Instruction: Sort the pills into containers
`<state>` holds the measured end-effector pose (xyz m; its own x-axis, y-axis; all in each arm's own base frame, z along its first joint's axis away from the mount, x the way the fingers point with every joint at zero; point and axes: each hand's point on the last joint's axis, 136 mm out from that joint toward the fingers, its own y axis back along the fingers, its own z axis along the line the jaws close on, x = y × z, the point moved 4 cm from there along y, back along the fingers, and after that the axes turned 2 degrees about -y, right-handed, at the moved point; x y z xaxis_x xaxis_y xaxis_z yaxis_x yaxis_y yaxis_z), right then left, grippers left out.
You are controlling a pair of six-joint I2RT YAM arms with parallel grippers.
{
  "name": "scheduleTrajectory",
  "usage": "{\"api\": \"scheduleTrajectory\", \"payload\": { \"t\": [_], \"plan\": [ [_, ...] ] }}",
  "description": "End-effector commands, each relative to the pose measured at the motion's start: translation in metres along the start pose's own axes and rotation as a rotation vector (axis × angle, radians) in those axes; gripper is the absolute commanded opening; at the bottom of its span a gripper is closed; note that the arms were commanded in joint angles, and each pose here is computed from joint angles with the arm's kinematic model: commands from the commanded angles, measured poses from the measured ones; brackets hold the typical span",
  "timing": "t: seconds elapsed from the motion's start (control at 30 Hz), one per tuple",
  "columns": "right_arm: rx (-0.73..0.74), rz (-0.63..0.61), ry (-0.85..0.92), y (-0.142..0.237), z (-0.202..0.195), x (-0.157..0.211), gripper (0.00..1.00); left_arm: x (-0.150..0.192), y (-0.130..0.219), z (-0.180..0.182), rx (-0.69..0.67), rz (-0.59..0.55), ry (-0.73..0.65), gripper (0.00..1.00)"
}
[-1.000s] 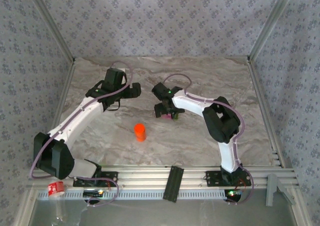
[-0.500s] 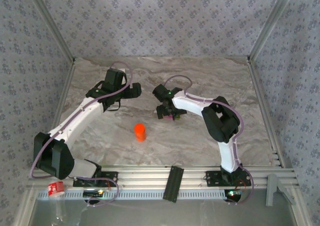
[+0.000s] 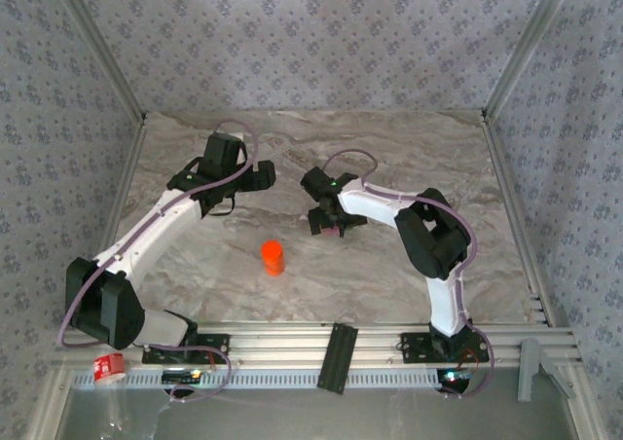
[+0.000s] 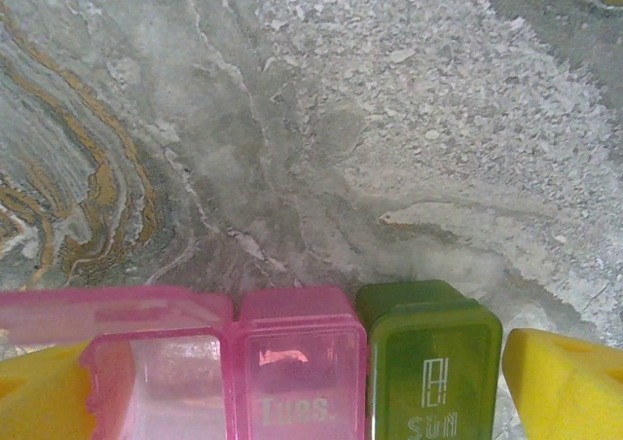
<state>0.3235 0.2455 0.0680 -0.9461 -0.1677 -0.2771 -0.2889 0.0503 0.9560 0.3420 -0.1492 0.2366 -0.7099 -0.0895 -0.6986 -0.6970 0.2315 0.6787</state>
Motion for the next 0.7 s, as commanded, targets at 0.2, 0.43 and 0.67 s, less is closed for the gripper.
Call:
{"api": "scheduleTrajectory", "payload": {
  "t": [0.2,0.43,0.67],
  "plan": [
    [-0.024,-0.014,-0.034,0.003,-0.005,-0.013,1.0,-0.004,0.007,-0.003,0.033,-0.029,0.018,1.0],
    [-0.047,-0.027,-0.03,0.008,-0.004,-0.013,1.0,-0.005,0.009,-0.002,0.035,-0.035,0.024,1.0],
    [-0.118,-0.143,-0.017,0.055,0.001,-0.022,1.0,-0.009,0.02,0.008,-0.01,-0.086,0.064,1.0]
  ]
}}
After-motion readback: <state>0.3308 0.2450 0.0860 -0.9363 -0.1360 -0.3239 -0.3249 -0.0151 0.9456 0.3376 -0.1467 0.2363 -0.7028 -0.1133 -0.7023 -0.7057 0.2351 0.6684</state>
